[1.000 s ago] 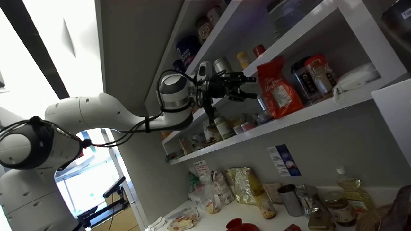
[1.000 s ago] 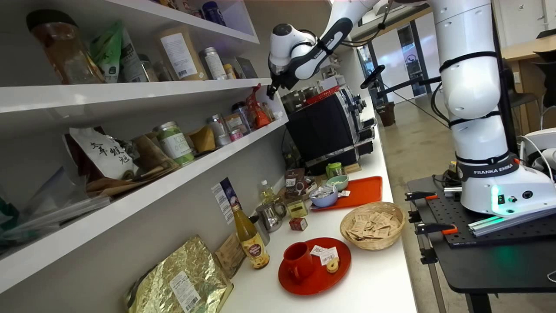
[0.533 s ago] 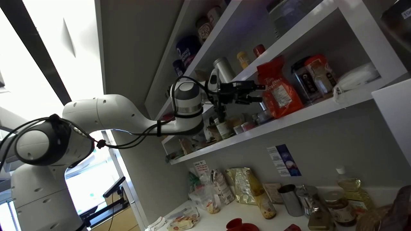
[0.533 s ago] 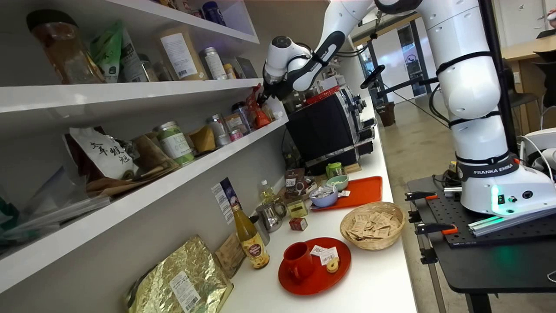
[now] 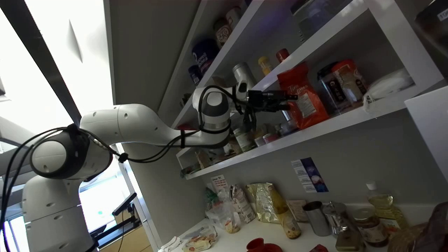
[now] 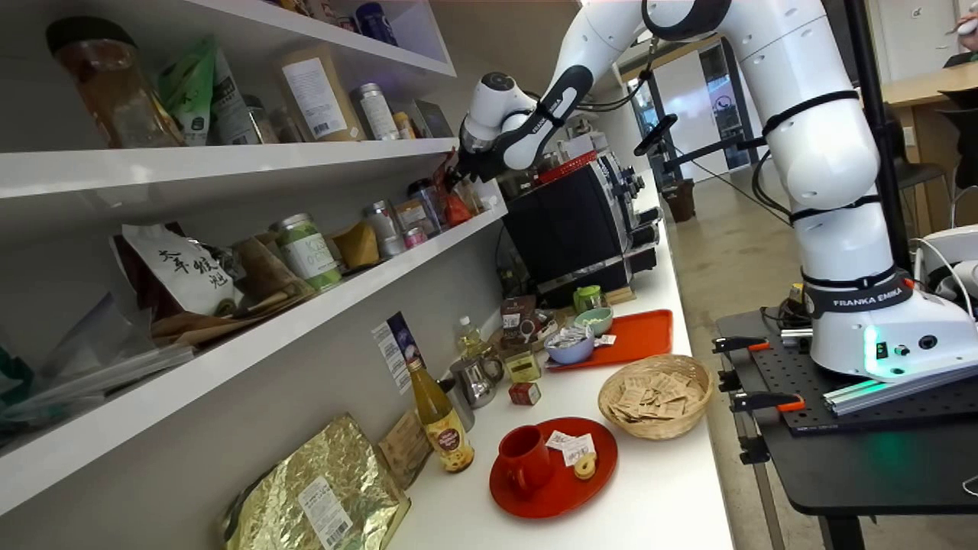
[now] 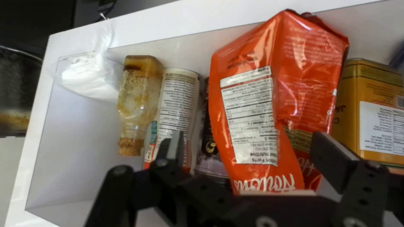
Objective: Put the orange bag on the counter
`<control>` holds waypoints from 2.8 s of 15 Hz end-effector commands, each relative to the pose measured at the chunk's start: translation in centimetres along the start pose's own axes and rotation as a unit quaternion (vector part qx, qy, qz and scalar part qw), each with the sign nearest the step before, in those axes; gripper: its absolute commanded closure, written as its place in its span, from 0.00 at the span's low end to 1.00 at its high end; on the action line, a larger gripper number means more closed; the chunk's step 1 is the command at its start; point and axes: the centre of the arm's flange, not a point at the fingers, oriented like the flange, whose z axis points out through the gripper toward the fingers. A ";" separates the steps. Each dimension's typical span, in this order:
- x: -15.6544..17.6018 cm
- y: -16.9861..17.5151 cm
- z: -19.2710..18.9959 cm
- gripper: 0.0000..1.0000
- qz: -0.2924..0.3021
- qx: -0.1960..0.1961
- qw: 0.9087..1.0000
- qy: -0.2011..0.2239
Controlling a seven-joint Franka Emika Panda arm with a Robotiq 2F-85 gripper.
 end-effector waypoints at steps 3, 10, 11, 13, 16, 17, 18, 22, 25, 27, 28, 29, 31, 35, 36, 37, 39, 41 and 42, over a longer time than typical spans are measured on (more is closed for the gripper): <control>1.7 -1.1 1.0 0.00 0.008 0.042 0.999 0.005; 1.9 -1.8 1.1 0.00 0.003 0.046 0.999 0.003; 1.9 -1.7 1.4 0.00 0.004 0.044 0.999 0.001; 1.9 -1.7 2.3 0.00 0.003 0.040 0.999 -0.002; 2.2 -1.9 4.0 0.00 0.005 0.039 0.999 -0.007; 2.3 -2.1 4.5 0.00 0.004 0.039 0.999 -0.008; 2.3 -2.4 4.9 0.00 0.003 0.042 0.999 -0.009; 2.1 -3.6 6.0 0.40 -0.004 0.046 0.999 -0.009; 2.1 -4.1 6.0 0.63 -0.010 0.047 0.999 -0.009; 2.0 -4.5 5.5 0.79 -0.014 0.046 0.999 -0.009; 2.0 -4.7 5.3 0.88 -0.015 0.048 0.999 -0.009; 1.9 -4.9 4.9 0.94 -0.013 0.044 0.999 -0.010; 1.8 -5.2 4.2 1.00 -0.015 0.034 0.999 -0.010; 0.9 -6.2 1.2 0.99 -0.028 0.003 0.999 -0.041; 0.6 -6.6 0.3 0.99 -0.033 -0.008 0.998 -0.056; 0.1 -7.1 -1.1 0.98 -0.037 -0.022 0.997 -0.071; -0.7 -8.3 -4.7 0.98 -0.044 -0.049 0.993 -0.094; -1.5 -9.5 -8.5 0.98 -0.052 -0.088 0.988 -0.118; -2.0 -10.1 -10.2 0.99 -0.054 -0.106 0.985 -0.125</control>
